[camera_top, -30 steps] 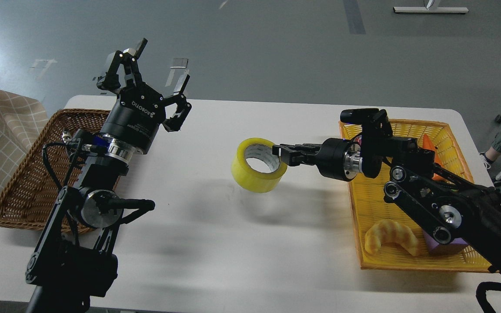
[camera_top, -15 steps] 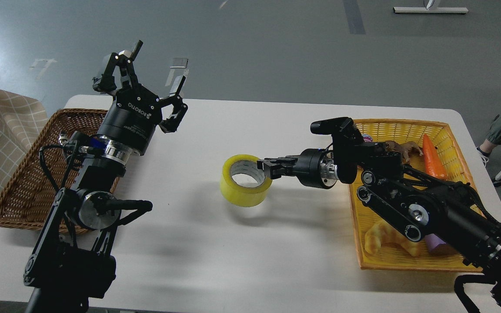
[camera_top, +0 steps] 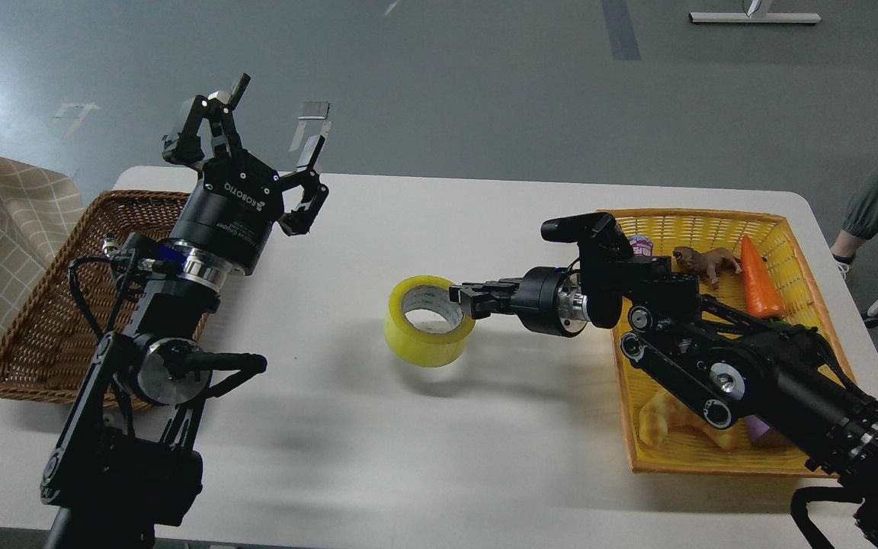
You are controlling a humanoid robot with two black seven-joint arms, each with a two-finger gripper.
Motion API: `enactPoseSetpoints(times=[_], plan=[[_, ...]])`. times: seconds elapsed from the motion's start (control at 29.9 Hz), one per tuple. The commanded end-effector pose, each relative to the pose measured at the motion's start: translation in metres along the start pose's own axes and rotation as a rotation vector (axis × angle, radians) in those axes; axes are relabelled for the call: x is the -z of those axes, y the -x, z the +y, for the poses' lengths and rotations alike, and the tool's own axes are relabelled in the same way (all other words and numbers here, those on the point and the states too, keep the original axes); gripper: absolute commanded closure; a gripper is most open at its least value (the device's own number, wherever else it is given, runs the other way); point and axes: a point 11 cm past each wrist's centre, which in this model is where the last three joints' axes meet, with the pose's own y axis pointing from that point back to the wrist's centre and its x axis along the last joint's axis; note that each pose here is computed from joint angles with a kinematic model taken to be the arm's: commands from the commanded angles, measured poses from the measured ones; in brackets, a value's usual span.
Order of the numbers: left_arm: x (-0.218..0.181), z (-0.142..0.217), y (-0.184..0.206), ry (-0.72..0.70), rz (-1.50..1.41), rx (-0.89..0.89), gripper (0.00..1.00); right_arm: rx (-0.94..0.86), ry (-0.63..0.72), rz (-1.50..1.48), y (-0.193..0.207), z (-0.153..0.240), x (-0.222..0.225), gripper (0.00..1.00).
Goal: Place and transfer tape with both arms
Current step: 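Carry the tape roll to the table center and set it down, then release the tape and raise the right gripper back over the tray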
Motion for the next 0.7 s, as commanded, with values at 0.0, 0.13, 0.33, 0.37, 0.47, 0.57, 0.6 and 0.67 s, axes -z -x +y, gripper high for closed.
enactPoseSetpoints(times=[0.0,0.13,0.33,0.37,0.47,0.57,0.6,0.67], plan=[[0.001,0.001,-0.001,-0.003,0.000,-0.003,0.02,0.002,0.003,-0.002,0.000,0.000,-0.001,0.71],[0.001,0.001,-0.001,-0.002,0.002,-0.003,0.02,0.007,0.012,-0.006,0.003,0.000,-0.003,0.72],[0.001,0.002,-0.002,-0.002,0.002,-0.005,0.02,0.005,0.012,-0.008,0.003,-0.001,-0.003,0.71],[0.001,0.002,-0.002,-0.002,0.002,-0.005,0.02,-0.001,0.010,-0.007,0.001,-0.001,-0.002,0.70],[0.000,0.002,-0.002,-0.001,0.002,-0.006,0.02,-0.013,0.006,-0.012,-0.002,-0.002,0.000,0.66],[0.000,0.002,-0.003,0.001,0.001,-0.008,0.02,-0.068,0.000,-0.021,-0.011,0.000,0.001,0.41],[0.000,0.002,-0.003,0.001,0.001,-0.008,0.02,-0.068,0.000,-0.021,-0.011,0.000,0.001,0.41],[-0.001,0.002,-0.002,0.002,0.001,-0.006,0.02,-0.147,-0.004,-0.018,-0.026,0.004,0.002,0.14]])
